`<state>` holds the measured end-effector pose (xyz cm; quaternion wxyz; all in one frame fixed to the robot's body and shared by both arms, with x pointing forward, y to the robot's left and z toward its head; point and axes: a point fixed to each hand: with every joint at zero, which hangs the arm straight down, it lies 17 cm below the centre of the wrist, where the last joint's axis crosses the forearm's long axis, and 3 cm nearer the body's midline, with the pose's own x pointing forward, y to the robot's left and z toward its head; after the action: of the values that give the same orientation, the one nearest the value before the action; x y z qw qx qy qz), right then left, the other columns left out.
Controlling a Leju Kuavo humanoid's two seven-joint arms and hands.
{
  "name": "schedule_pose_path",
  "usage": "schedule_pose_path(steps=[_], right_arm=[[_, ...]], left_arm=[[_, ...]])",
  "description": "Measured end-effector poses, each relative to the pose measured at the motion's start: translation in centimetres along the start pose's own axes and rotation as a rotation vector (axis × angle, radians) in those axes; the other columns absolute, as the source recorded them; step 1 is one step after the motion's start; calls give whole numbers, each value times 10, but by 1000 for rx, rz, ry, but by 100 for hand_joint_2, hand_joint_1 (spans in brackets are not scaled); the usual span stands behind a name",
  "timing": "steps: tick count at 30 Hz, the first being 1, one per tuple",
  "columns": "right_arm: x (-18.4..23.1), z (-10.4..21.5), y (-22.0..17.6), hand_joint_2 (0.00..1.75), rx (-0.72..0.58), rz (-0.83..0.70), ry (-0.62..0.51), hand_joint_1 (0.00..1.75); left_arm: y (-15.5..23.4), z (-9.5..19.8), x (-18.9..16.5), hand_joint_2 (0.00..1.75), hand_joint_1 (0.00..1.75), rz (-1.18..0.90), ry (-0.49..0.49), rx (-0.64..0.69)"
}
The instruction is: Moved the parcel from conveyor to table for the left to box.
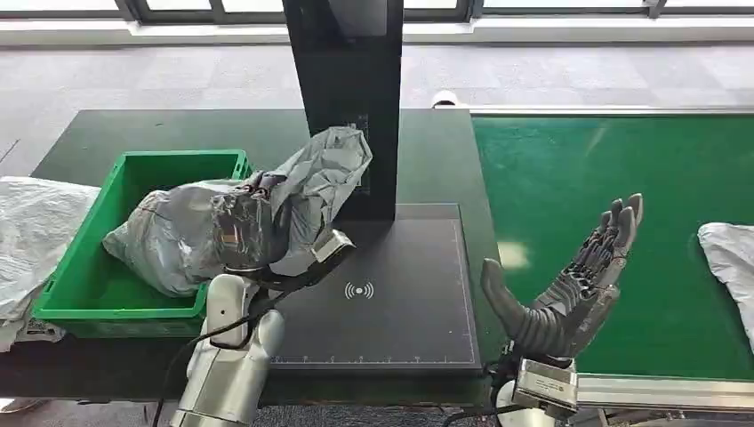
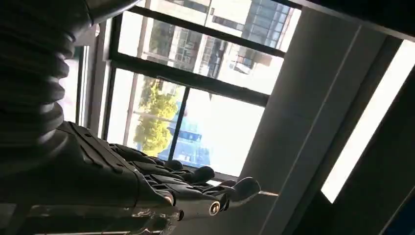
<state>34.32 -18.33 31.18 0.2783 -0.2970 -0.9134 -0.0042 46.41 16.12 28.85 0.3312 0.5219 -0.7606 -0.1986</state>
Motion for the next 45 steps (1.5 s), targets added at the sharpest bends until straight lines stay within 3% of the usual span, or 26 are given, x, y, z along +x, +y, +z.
schedule_pose_path(steps=[4, 11, 19, 26, 31, 37, 45], right_arm=[[-2, -2, -5, 175, -14, 9, 4, 0], [-9, -2, -12, 175, -26, 28, 16, 0], [-11, -3, -15, 175, -34, 38, 19, 0], [-9, -5, -20, 175, -45, 40, 15, 0], [-9, -4, -20, 175, -46, 40, 17, 0], [-12, -2, -22, 175, -51, 30, 34, 0], [-12, -1, -22, 175, -51, 28, 36, 0]], left_arm=[[63, -25, 3, 175, 175, -15, -24, 167], [111, -36, 8, 175, 175, -30, -55, 286], [130, -39, 8, 175, 175, -36, -54, 332], [124, -39, -16, 175, 175, -51, 29, 317], [104, -46, -57, 175, 175, -96, 115, 273], [76, -46, -134, 175, 175, -183, 240, 194], [52, -23, -209, 175, 175, -235, 416, 110]])
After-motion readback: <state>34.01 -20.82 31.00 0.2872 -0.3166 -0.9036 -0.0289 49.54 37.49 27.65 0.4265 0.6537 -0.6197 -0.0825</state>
